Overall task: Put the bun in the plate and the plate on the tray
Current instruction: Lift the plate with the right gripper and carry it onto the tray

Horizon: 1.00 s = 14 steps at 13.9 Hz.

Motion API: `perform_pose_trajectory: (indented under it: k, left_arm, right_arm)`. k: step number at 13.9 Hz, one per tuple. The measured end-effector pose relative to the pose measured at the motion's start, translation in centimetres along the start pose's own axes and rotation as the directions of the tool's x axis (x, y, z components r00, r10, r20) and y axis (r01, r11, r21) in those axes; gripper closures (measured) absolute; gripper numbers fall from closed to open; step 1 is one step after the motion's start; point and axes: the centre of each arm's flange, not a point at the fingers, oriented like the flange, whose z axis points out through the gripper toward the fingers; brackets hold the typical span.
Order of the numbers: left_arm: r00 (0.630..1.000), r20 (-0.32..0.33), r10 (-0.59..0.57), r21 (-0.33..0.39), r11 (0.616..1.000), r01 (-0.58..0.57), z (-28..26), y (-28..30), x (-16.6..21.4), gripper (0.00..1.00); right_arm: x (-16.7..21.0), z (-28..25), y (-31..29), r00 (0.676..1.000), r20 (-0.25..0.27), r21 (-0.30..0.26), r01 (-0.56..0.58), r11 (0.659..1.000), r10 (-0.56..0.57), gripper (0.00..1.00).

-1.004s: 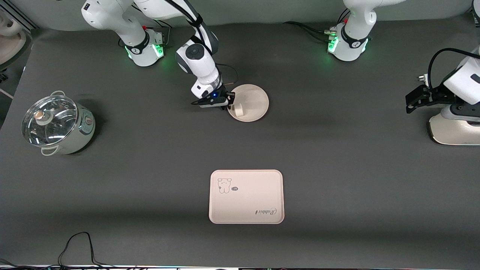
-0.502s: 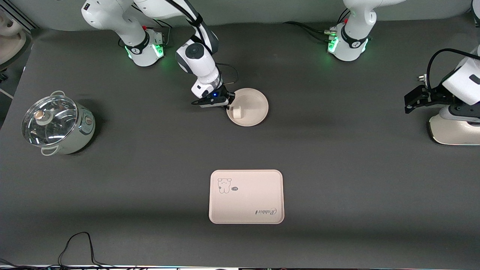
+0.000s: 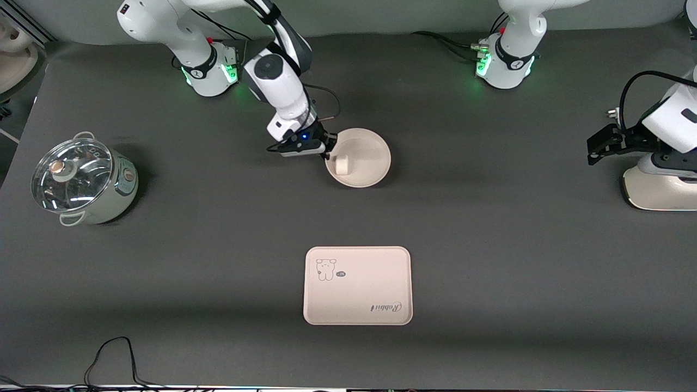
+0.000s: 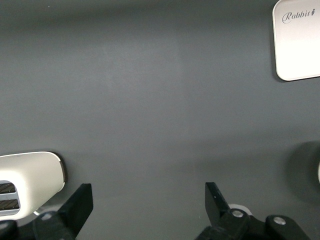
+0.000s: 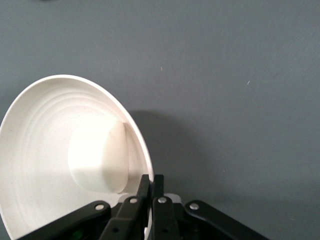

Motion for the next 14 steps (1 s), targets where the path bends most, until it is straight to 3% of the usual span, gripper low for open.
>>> perform_pose_trajectory:
  k: [6,9,14]
  left_arm:
    - [1.000,-0.004,-0.001,0.000,1.000,0.001,-0.2,0.0,0.0,0.00]
    - [1.000,-0.010,-0.001,0.001,1.000,0.001,-0.5,-0.1,0.1,0.00]
    - [1.000,-0.007,-0.001,-0.001,1.000,0.001,-0.3,-0.1,0.3,0.00]
  right_arm:
    - [3.4,-7.7,-2.5,0.998,0.031,0.069,-0.050,0.996,0.048,0.96]
    - [7.3,-6.7,-1.7,0.998,0.011,0.058,-0.064,0.996,0.063,0.96]
    - [18.0,-2.1,-1.4,0.992,-0.056,0.054,-0.111,0.992,0.114,0.96]
